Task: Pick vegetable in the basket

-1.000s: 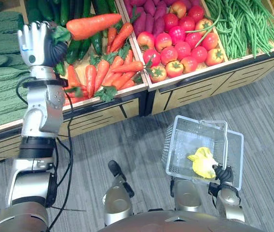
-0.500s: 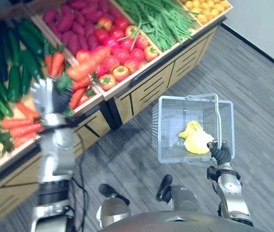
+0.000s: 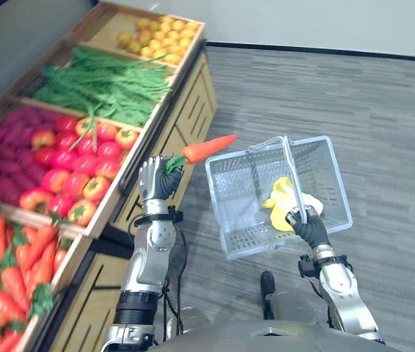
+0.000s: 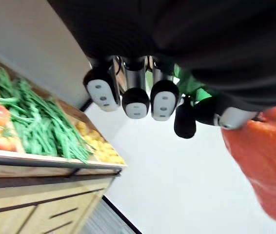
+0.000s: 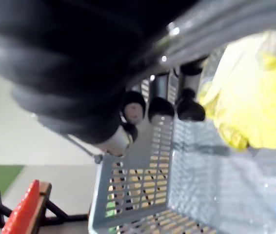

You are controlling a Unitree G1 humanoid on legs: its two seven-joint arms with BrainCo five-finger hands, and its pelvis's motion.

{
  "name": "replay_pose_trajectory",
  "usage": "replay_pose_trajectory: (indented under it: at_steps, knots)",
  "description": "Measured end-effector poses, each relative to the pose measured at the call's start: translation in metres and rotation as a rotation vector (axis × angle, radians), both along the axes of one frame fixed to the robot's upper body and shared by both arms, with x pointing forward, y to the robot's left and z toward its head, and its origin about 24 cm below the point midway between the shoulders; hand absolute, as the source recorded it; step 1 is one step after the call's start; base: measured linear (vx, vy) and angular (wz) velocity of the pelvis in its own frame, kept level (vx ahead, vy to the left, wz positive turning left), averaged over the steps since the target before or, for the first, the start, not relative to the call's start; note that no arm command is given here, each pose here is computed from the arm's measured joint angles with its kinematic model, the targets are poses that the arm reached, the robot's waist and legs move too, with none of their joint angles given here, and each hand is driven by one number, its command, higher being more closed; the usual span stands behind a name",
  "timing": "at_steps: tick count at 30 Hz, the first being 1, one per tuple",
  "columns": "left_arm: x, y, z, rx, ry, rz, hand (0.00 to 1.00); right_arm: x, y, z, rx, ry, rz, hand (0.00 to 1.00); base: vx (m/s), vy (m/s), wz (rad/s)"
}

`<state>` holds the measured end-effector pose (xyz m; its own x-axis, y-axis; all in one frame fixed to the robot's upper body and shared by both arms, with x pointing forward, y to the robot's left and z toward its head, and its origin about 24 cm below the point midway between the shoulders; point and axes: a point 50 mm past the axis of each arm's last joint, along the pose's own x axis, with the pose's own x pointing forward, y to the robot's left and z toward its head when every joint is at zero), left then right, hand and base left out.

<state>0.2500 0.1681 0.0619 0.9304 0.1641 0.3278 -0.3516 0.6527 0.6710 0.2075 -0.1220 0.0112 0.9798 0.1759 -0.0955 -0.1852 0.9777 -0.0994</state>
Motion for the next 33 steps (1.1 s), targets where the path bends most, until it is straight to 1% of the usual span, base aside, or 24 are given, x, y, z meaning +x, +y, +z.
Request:
replay_pose_trajectory:
  at_steps: [1, 4, 7, 11, 13, 16, 18, 21, 22, 26, 29, 30, 33]
  knots:
    - [-0.005, 0.0, -0.007, -0.007, 0.029, 0.007, 1.0, -0.001, 0.011, 0.001, 0.009, -0.004, 0.046, 1.0, 0.0, 0.132, -1.29]
    - [-0.006, -0.01, -0.011, -0.032, 0.042, -0.017, 1.0, -0.001, 0.027, 0.012, 0.06, -0.041, 0.112, 1.0, 0.14, 0.188, -0.66]
    - [-0.005, -0.023, -0.009, -0.066, 0.036, -0.064, 1.0, 0.0, 0.032, 0.015, 0.088, -0.048, 0.126, 1.0, 0.16, 0.153, -0.56]
    - [0.002, -0.042, -0.01, -0.064, 0.052, -0.152, 1.0, 0.001, 0.036, 0.016, 0.099, -0.05, 0.14, 1.0, 0.06, 0.045, -0.51]
    - [0.003, -0.05, -0.012, -0.052, 0.062, -0.191, 1.0, -0.002, 0.049, 0.018, 0.111, -0.055, 0.196, 1.0, 0.0, 0.017, -0.33]
    - [0.005, -0.055, -0.021, -0.038, 0.103, -0.216, 1.0, -0.001, 0.06, 0.021, 0.133, -0.063, 0.236, 1.0, 0.04, -0.072, -0.08]
    - [0.004, -0.053, -0.029, -0.03, 0.144, -0.213, 1.0, -0.002, 0.064, 0.022, 0.134, -0.061, 0.257, 1.0, 0.06, -0.147, -0.13]
    - [0.005, -0.048, -0.03, -0.029, 0.147, -0.193, 1.0, 0.0, 0.068, 0.025, 0.125, -0.078, 0.291, 1.0, 0.08, -0.19, -0.39]
    - [0.005, -0.05, -0.031, -0.035, 0.153, -0.195, 0.0, 0.0, 0.066, 0.025, 0.124, -0.077, 0.286, 1.0, 0.08, -0.121, -0.36]
    - [0.006, -0.054, -0.04, -0.047, 0.196, -0.2, 0.0, 0.0, 0.059, 0.022, 0.126, -0.067, 0.256, 1.0, 0.04, -0.046, -0.23]
    - [0.005, -0.051, -0.044, -0.052, 0.221, -0.192, 0.0, -0.001, 0.039, 0.015, 0.119, -0.039, 0.161, 1.0, 0.0, 0.023, -0.02]
    - [0.003, -0.049, -0.045, -0.061, 0.227, -0.184, 0.0, -0.002, 0.026, 0.011, 0.11, -0.021, 0.101, 1.0, -0.01, 0.041, -0.01]
    - [0.0, -0.053, -0.046, -0.087, 0.235, -0.19, 0.0, -0.009, 0.013, 0.001, 0.081, 0.022, 0.038, 1.0, -0.02, 0.027, 0.01]
